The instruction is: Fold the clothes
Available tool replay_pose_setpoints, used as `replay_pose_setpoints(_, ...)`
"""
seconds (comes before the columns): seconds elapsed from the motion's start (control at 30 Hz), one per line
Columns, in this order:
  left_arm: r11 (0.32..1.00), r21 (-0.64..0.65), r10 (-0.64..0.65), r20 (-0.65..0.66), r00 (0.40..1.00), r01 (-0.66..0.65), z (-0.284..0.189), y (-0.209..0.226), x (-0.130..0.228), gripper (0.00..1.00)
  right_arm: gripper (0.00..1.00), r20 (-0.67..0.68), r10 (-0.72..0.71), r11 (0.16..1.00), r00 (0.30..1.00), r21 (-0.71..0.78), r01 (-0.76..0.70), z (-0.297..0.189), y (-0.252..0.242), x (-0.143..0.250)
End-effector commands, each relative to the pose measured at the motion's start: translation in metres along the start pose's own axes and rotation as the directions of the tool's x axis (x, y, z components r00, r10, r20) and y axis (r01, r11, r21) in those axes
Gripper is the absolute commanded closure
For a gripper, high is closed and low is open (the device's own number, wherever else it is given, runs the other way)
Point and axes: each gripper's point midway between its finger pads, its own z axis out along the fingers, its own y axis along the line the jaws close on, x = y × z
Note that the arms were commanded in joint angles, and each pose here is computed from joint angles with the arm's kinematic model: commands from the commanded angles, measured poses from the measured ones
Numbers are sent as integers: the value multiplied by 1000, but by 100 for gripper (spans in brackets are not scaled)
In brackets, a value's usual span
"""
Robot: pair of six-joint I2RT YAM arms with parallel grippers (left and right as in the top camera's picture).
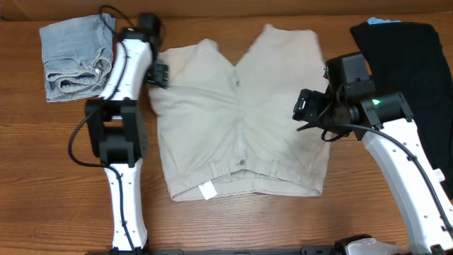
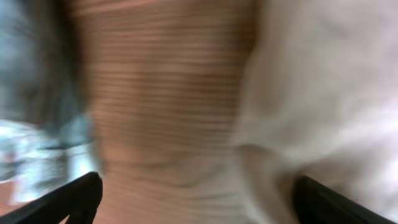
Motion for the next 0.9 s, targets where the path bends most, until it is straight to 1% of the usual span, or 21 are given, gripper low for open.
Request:
replay_pose_setpoints(0.0, 998, -45, -46, 119, 992, 52, -48, 30, -31, 0, 15, -33, 9, 1000, 999, 2, -9, 9, 2, -1)
replay_pose_setpoints(0.1, 996, -32, -75, 212, 974, 83, -97, 46, -47, 0, 13, -105, 15, 1000, 994, -5, -15, 18, 3, 11)
replay_pose_setpoints(0.17, 995, 14, -101, 296, 950, 102, -138, 51, -57, 0, 13, -178, 24, 1000, 984, 13, -22, 28, -2, 26)
replay_pose_setpoints(0.23, 991, 78, -127, 380, 916, 105, -177, 52, -63, 0, 13, -243, 43, 998, 969, 52, -31, 38, -12, 43)
replay_pose_setpoints(0.37, 974, 212, -186, 547, 816, 79, -260, 57, -66, 0, 12, -336, 119, 989, 934, 128, -79, 58, -33, 77)
replay_pose_setpoints(0.5, 951, 310, -211, 627, 750, 8, -316, 53, -55, 0, 13, -414, 120, 992, 903, 76, -98, 83, -32, 109)
replay_pose_setpoints(0.63, 930, 362, -204, 660, 723, -69, -341, 41, -49, 0, 14, -437, 101, 994, 894, 6, -110, 110, -30, 131)
replay_pose_setpoints(0.73, 908, 384, -154, 677, 720, -166, -347, 21, -47, 0, 16, -435, 101, 994, 895, -1, -113, 126, -38, 143)
replay_pose_setpoints(0.87, 853, 392, -47, 715, 698, -344, -352, -21, -47, 0, 16, -425, 131, 991, 896, 34, -129, 139, -56, 155)
